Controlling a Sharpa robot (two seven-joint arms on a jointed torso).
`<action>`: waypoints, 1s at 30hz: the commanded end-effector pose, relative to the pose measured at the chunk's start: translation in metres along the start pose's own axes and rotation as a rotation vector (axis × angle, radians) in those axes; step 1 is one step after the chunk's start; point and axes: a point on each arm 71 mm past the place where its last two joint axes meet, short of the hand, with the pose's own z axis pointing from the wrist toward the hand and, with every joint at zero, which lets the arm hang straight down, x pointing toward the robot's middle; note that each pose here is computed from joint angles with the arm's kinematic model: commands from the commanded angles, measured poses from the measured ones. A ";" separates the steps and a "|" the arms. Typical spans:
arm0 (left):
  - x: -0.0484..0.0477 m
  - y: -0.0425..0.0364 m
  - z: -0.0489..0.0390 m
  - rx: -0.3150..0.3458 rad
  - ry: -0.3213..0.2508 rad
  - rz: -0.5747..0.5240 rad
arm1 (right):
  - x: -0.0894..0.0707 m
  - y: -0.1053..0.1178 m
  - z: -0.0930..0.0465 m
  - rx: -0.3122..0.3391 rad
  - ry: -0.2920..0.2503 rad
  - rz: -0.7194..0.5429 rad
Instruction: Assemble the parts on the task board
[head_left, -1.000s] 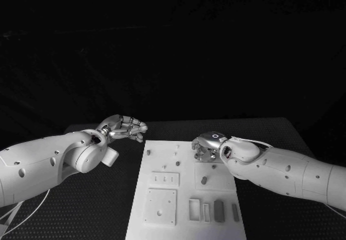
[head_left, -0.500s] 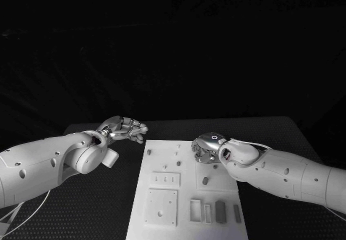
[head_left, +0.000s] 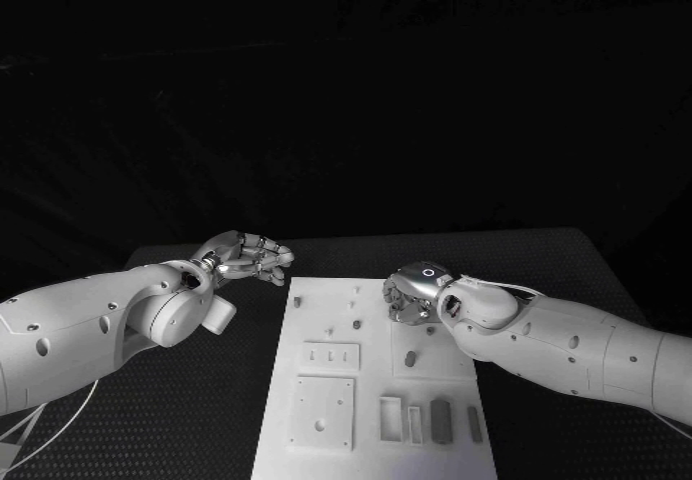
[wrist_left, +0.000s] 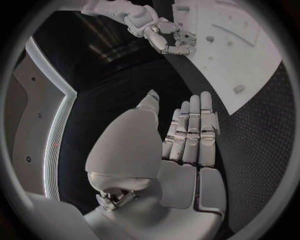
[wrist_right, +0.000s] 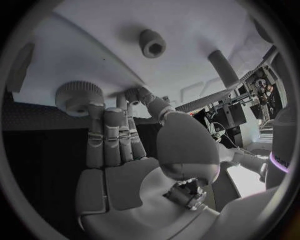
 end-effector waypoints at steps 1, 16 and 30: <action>0.0006 -0.0005 -0.0001 0.005 0.011 -0.005 | 0.013 -0.002 -0.004 0.012 0.069 -0.032; -0.0007 0.0003 -0.0006 0.000 0.010 -0.006 | 0.015 -0.004 -0.008 0.016 0.092 -0.034; -0.0020 0.0009 -0.0011 -0.003 0.008 -0.007 | 0.015 -0.005 -0.011 0.017 0.097 -0.035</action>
